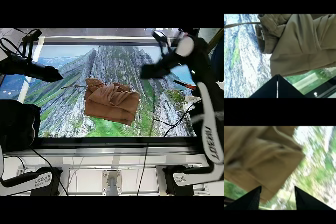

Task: Fold the clothes and pants, and hang the long-sleeved shirts on hangers.

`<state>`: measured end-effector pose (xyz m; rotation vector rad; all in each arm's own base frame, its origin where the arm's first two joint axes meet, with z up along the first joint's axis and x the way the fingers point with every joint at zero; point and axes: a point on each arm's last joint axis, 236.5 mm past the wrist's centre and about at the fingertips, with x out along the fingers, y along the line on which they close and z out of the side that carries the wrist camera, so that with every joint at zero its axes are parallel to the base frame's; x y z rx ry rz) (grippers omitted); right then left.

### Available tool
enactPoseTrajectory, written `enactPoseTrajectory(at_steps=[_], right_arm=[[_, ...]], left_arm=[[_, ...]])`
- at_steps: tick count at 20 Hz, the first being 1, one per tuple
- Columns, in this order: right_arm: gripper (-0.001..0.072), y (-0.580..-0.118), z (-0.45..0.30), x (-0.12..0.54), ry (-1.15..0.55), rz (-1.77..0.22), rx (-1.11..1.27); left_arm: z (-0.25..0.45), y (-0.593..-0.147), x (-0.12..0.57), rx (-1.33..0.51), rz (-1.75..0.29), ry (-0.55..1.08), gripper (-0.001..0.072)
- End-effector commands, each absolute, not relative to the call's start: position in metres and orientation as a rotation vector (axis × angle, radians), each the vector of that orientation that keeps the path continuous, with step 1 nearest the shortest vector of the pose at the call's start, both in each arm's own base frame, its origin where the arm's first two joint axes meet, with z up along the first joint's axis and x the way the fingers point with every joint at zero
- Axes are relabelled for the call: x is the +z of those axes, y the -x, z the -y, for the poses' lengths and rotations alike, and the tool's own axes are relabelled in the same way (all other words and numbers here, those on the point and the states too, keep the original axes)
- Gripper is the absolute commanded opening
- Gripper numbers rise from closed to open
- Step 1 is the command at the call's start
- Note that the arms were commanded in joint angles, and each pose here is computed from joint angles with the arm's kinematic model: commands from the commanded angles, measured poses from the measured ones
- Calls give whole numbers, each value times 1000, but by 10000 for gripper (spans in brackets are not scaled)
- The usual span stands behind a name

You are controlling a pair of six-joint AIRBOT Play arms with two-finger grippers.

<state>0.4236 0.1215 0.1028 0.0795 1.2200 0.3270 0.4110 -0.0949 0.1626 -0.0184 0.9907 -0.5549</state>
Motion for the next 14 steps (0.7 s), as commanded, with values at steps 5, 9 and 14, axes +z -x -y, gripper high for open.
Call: enactPoseTrajectory(at_steps=[5, 9, 14], right_arm=[[448, -374, -112, -43, -746, -1279, 186], [720, -388, -142, -80, -1044, -1337, 229], [689, -413, -176, -99, -993, -1308, 277]], left_arm=[[97, -410, 163, -562, -990, 20, 27], [98, -410, 163, -564, -989, 22, 27], [98, -410, 163, -564, -989, 22, 27]])
